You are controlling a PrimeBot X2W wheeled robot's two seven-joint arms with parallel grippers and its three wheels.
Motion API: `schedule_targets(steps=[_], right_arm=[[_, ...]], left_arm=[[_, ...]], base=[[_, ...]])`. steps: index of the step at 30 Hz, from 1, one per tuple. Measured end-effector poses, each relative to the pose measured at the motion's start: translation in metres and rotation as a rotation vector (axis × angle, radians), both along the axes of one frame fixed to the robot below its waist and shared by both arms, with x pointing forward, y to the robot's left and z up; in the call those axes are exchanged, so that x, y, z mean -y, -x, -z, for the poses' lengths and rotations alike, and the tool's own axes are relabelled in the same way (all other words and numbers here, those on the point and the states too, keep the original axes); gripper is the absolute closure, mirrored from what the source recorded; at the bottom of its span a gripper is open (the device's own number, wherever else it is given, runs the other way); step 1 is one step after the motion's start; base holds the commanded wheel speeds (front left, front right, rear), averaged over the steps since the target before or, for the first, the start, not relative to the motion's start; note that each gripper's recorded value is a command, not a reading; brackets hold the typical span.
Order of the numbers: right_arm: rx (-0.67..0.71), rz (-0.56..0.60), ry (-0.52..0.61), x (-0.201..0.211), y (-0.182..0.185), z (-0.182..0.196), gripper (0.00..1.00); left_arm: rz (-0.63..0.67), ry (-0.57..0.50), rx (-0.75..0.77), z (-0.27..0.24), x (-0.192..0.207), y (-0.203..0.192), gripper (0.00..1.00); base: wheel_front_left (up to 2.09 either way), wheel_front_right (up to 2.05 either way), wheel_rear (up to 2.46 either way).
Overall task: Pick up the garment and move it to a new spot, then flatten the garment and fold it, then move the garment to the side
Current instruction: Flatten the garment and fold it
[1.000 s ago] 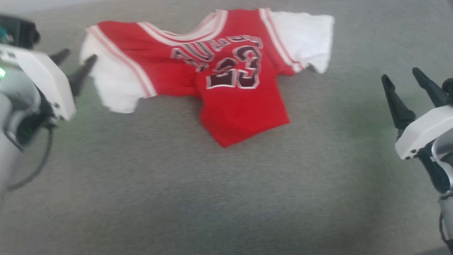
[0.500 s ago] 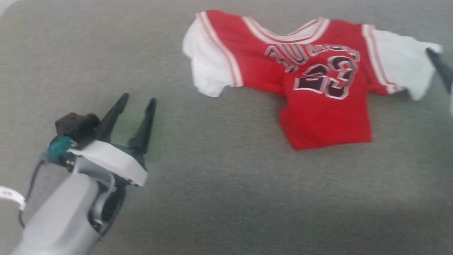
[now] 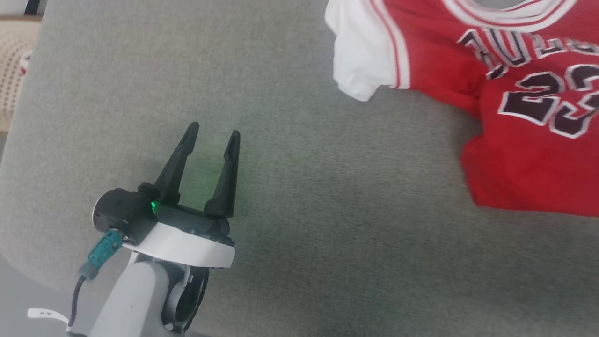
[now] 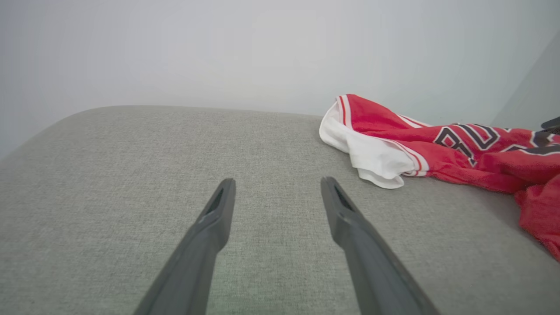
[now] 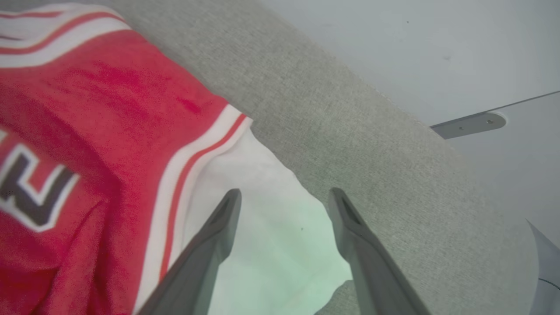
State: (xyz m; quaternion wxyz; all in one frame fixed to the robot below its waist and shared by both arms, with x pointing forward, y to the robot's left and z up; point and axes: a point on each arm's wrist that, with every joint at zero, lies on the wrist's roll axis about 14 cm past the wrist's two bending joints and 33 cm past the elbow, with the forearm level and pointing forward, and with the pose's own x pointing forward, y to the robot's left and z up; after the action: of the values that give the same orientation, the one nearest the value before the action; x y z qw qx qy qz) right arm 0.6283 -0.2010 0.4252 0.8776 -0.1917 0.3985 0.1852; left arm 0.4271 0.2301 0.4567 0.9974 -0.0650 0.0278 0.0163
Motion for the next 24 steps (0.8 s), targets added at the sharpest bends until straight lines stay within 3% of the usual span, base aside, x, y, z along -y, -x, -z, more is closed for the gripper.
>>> schedule_targets(steps=[6, 7, 8, 9, 10, 15, 19, 22, 24], right_arm=[[-0.155, 0.008, 0.019, -0.002, -0.004, 0.045, 0.00], [-0.164, 0.007, 0.012, -0.004, -0.004, 0.048, 0.20], [-0.171, 0.010, 0.004, -0.004, -0.005, 0.051, 0.51], [-0.176, 0.011, -0.002, -0.005, -0.005, 0.051, 0.67], [-0.184, 0.010, -0.008, -0.006, -0.004, 0.053, 1.00], [-0.196, 0.017, -0.033, -0.007, 0.001, 0.052, 1.00], [-0.182, 0.028, -0.039, -0.003, 0.000, 0.049, 1.00], [-0.177, 0.028, -0.046, -0.004, -0.002, 0.049, 1.00], [-0.175, 0.025, -0.048, -0.004, -0.003, 0.051, 1.00]], left_arm=[[-0.043, -0.025, -0.018, 0.010, -0.015, 0.000, 0.00], [-0.046, -0.030, -0.021, 0.011, -0.017, 0.000, 0.00], [-0.050, -0.041, -0.021, 0.011, -0.020, 0.000, 0.00], [-0.047, -0.046, -0.013, 0.009, -0.021, -0.002, 0.00], [-0.043, -0.050, -0.006, 0.007, -0.022, -0.005, 0.00], [0.054, -0.082, 0.055, -0.011, -0.013, -0.031, 0.00], [0.232, -0.125, 0.116, -0.039, 0.010, -0.069, 0.00], [0.349, -0.178, 0.042, -0.043, 0.020, -0.100, 0.00], [0.403, -0.152, -0.074, -0.034, 0.027, -0.119, 0.00]], base=[[0.00, 0.00, 0.00], [0.00, 0.00, 0.00], [0.00, 0.00, 0.00], [0.00, 0.00, 0.00], [0.00, 0.00, 0.00], [0.00, 0.00, 0.00], [0.00, 0.00, 0.00], [0.00, 0.00, 0.00], [0.00, 0.00, 0.00]])
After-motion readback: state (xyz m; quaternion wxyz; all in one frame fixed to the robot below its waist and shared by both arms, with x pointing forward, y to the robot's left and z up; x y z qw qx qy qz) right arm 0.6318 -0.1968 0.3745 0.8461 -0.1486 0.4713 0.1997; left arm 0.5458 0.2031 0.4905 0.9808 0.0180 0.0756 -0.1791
